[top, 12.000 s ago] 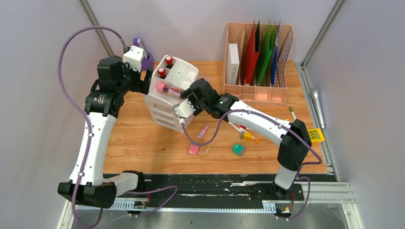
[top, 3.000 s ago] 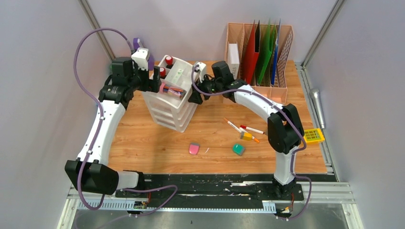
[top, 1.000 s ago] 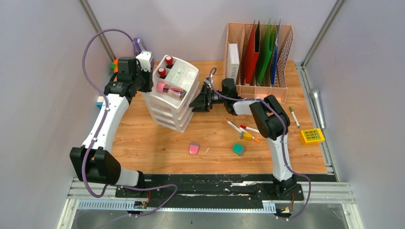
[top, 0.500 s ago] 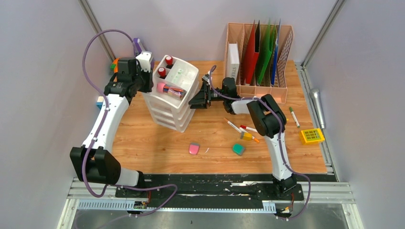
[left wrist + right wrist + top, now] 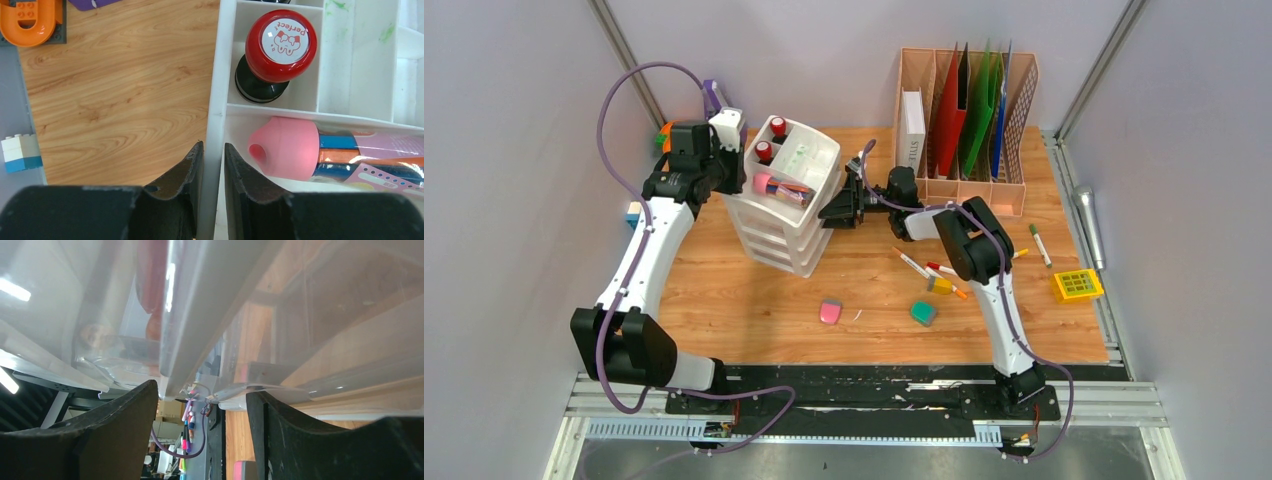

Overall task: Organize the desk
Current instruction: Open the drawer in the storage box.

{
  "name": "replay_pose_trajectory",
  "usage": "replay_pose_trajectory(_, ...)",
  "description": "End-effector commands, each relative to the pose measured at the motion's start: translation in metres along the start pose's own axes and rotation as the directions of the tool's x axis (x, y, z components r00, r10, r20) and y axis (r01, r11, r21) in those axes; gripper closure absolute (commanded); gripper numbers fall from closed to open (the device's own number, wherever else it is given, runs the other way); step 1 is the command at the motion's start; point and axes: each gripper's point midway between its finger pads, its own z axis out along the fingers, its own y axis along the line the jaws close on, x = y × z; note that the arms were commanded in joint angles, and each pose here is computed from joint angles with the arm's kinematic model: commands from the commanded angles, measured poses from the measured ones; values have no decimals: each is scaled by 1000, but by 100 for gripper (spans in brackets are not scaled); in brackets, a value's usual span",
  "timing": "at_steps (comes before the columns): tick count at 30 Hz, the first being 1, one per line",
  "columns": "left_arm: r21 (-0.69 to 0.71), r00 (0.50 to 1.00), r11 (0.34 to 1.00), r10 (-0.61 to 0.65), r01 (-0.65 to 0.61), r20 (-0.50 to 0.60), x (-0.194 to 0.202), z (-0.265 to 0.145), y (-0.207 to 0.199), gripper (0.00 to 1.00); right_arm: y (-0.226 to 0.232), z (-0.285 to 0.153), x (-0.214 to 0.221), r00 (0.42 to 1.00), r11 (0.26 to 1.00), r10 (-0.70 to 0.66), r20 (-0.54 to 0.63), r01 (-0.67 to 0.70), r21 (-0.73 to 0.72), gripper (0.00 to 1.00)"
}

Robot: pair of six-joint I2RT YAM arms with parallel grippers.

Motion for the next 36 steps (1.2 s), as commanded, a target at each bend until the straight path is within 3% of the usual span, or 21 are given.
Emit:
replay_pose_trajectory(1, 42, 1000, 999, -14, 13, 20, -4, -1, -9, 71, 24, 2, -12, 996, 993, -85, 19, 86, -81, 35)
replay_pose_trajectory(10, 34, 1000, 999, -13, 13, 15, 0, -1, -8, 74, 36, -1, -17, 997, 989, -62, 39, 66, -135, 41)
replay_pose_trajectory(20, -5, 1000, 1000, 2, -2, 31, 0, -5, -1, 85, 41, -13, -16, 998, 988, -16, 56, 24, -149, 59)
replay_pose_trajectory(25, -21, 1000, 1000, 1, 0, 31, 0, -5, 2, 100, 41, -25, -17, 997, 993, -15, 71, 23, -117, 61)
replay_pose_trajectory(36, -94, 1000, 996, 13, -10, 23, 1, -5, 15, 100, 51, -41, -23, 995, 994, -25, 93, 35, -106, 62)
